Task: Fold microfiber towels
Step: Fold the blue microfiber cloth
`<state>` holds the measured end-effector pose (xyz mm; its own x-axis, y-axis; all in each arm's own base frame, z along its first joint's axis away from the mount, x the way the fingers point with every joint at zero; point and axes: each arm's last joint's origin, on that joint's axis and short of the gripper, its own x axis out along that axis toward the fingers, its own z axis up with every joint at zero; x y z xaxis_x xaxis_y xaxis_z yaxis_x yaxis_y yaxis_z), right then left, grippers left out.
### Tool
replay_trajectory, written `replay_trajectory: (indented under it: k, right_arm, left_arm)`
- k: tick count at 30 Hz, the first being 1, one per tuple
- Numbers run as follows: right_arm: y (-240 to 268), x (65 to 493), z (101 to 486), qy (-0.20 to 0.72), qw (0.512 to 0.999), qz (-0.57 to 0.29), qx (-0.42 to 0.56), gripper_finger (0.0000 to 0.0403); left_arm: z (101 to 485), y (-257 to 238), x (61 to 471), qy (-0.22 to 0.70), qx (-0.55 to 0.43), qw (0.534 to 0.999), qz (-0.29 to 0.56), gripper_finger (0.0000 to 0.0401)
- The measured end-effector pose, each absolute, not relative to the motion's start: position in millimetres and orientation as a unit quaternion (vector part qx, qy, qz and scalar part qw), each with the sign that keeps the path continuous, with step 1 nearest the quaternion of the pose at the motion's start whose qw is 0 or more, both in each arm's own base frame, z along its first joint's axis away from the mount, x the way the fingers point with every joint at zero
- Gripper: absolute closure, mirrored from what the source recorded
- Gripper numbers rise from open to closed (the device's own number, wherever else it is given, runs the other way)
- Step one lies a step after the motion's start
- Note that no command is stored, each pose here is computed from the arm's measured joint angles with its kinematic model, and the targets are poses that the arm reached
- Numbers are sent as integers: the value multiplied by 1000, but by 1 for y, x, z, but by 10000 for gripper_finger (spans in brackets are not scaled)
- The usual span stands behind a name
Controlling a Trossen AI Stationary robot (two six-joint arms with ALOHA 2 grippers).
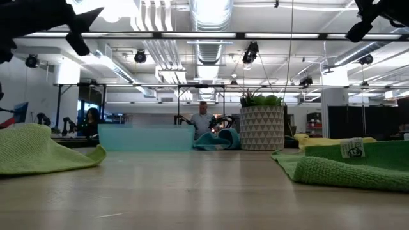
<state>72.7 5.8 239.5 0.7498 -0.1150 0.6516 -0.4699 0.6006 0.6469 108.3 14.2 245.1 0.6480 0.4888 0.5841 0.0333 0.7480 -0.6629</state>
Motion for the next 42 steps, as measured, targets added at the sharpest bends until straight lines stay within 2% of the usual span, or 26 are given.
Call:
replay_trajectory:
  k: [5, 9, 12, 17, 23, 26, 35, 39, 42]
  right_arm:
    - [6, 73, 240, -340, 837, 101, 416, 250]
    - [6, 72, 241, -345, 835, 105, 415, 250]
    - [5, 69, 244, -362, 826, 116, 417, 250]
    - [4, 63, 258, -386, 816, 123, 413, 250]
    - [5, 61, 286, -395, 830, 127, 373, 250]
    - [7, 66, 299, -385, 841, 129, 358, 250]
    - [9, 87, 337, -331, 892, 55, 303, 250]
    - [8, 94, 355, -325, 907, 11, 269, 250]
    - [8, 98, 366, -324, 915, -17, 239, 250]
  left_arm:
    - [257, 14, 110, -410, -342, 836, 124, 251]
    - [270, 14, 114, -423, -375, 819, 101, 251]
    - [284, 11, 122, -413, -385, 823, 67, 251]
    - [308, 1, 158, -304, -397, 864, 59, 251]
    - [330, -9, 195, -126, -371, 914, 109, 251]
    - [349, -11, 204, -89, -359, 921, 122, 251]
    - [377, -14, 231, 4, -214, 966, 143, 251]
    - [369, -10, 255, 76, -56, 983, 159, 251]
    - [362, -3, 271, 113, 69, 976, 175, 251]
